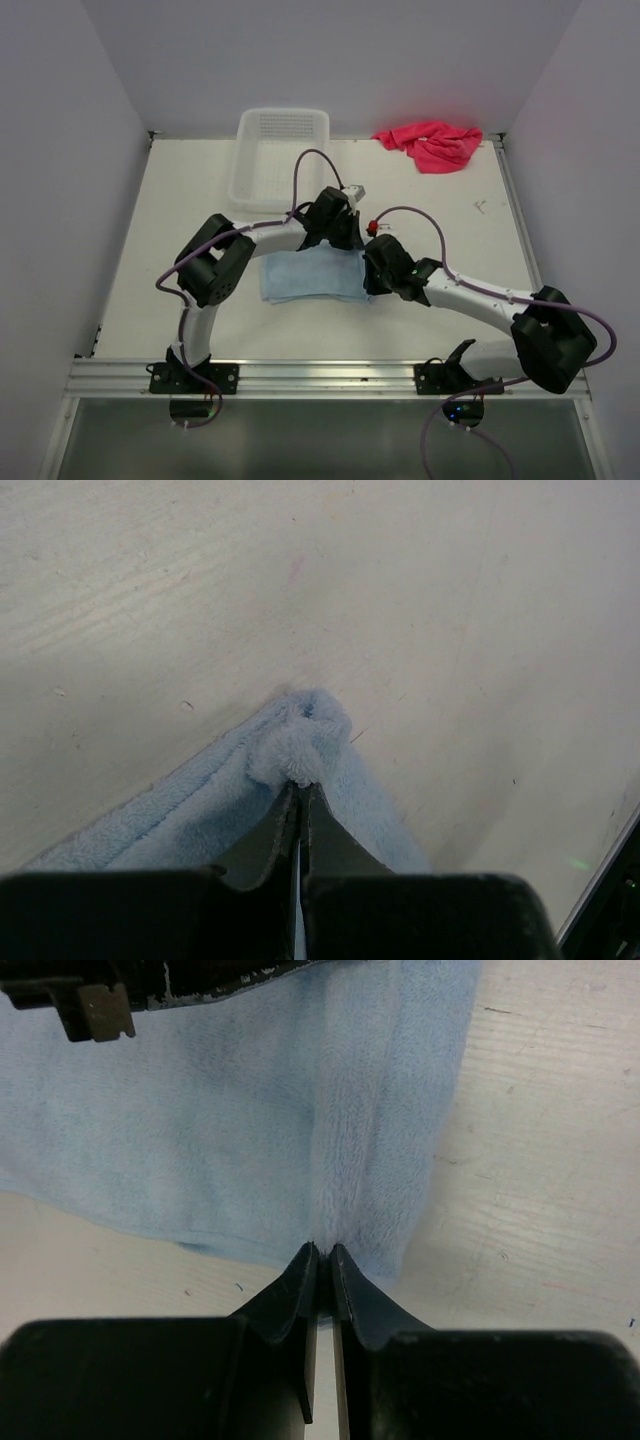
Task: Roll the towels
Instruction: Roll the towel
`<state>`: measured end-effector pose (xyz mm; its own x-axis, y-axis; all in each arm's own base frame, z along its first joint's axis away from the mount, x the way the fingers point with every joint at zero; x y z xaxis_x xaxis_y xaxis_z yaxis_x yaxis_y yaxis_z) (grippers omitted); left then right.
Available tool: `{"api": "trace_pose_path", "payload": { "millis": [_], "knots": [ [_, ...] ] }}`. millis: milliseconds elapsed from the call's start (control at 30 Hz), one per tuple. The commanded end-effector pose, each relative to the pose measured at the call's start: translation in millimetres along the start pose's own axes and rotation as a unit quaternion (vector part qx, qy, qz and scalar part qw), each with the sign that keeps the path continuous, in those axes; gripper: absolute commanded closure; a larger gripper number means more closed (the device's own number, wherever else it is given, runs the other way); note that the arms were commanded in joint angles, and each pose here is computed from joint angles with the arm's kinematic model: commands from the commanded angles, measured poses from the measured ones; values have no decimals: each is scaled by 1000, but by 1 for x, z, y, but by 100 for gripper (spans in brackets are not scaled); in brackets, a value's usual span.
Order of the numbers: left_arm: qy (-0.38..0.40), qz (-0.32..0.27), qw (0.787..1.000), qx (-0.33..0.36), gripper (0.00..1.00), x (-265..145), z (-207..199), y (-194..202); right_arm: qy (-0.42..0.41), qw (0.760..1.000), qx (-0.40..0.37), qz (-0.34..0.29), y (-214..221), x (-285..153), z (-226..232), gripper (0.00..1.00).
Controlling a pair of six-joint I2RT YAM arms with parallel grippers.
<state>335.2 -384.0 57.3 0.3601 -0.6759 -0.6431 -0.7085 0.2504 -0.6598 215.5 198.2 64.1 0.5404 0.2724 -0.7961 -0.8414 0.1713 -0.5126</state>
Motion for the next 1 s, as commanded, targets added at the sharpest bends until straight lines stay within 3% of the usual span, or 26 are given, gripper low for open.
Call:
{"api": "trace_pose_path", "payload": {
  "millis": [0, 600, 967],
  "knots": [
    [-14, -75, 997, 26, 100, -17, 8, -42, -21, 999, 0, 33, 14, 2, 7, 88],
    [-22, -69, 997, 26, 100, -18, 15, -28, -41, 996, 23, 72, 38, 17, 8, 65],
    [-22, -77, 997, 24, 100, -22, 16, -22, -79, 995, 52, 35, 15, -14, 25, 55]
  ]
}}
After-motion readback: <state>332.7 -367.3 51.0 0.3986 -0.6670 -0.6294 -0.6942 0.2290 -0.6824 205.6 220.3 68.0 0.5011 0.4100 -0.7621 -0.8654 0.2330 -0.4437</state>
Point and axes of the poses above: each gripper's point midway between its finger pads, its own x axis out along the fingers, its own z axis along the line the jaws close on, y = z × x, the point moved 2 cm from there along -x, back along the fingers, and after that the axes turned 12 degrees about x, right-handed, at the moved point
